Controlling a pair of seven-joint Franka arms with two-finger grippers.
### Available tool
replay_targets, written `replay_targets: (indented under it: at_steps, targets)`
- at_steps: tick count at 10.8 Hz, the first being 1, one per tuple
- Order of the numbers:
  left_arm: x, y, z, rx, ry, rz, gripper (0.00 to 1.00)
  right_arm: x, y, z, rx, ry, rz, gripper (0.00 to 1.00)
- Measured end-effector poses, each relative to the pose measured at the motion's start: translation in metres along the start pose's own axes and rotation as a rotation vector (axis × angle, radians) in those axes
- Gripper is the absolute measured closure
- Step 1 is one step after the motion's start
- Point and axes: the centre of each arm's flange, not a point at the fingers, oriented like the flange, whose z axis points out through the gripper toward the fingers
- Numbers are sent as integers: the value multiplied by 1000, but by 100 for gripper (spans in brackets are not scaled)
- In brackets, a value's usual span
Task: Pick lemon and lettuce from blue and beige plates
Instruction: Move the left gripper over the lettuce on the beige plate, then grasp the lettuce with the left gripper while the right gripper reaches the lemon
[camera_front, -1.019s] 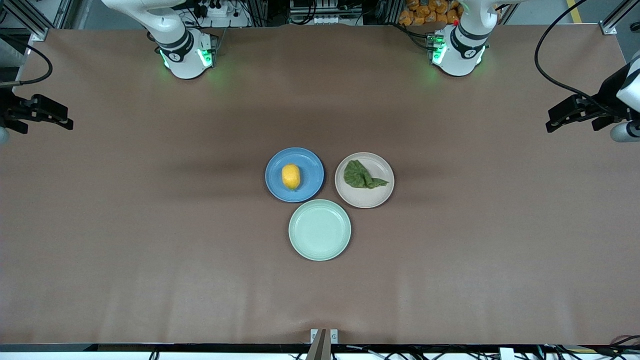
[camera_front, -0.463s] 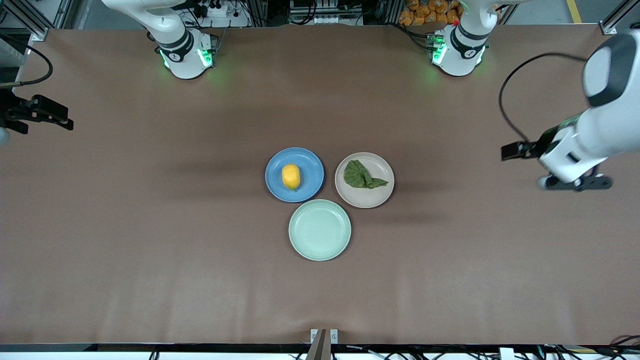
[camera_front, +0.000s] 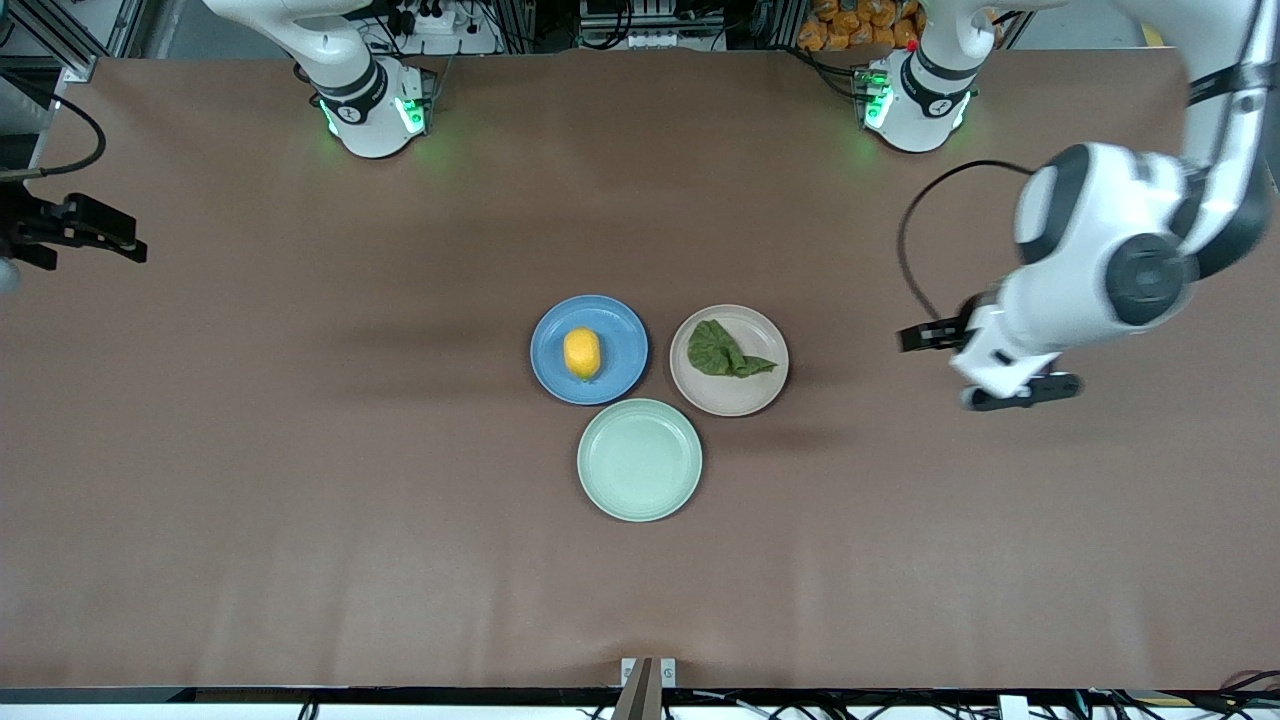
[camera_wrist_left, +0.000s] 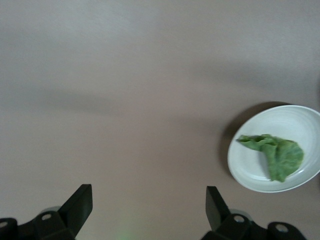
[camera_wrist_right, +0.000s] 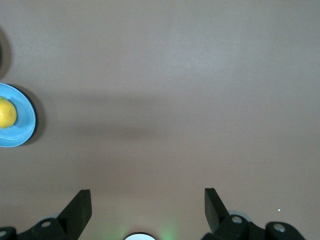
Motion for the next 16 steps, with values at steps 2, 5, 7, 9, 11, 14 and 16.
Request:
replay_targets:
  at_steps: [2,5,7,9,11,14,16]
  targets:
    - [-8,43,29,8,-7,-70,0,11,-2,14,0,-15,-3,0]
    - [-25,108,81,14,4,-189,0,25,-12,28,65,-15,-13,0]
    - [-41,148,119,4,23,-259,0,35,-22,41,106,-29,-24,0]
    - [-56,179,156,7,24,-298,0,48,-40,56,105,-37,-52,0]
    - [-63,193,181,12,21,-326,0,58,-58,68,98,-45,-75,0]
    - [-68,209,214,-4,31,-368,1,71,-82,83,91,-41,-73,0]
    - [-72,216,232,-1,29,-368,5,83,-121,99,76,-33,-31,0]
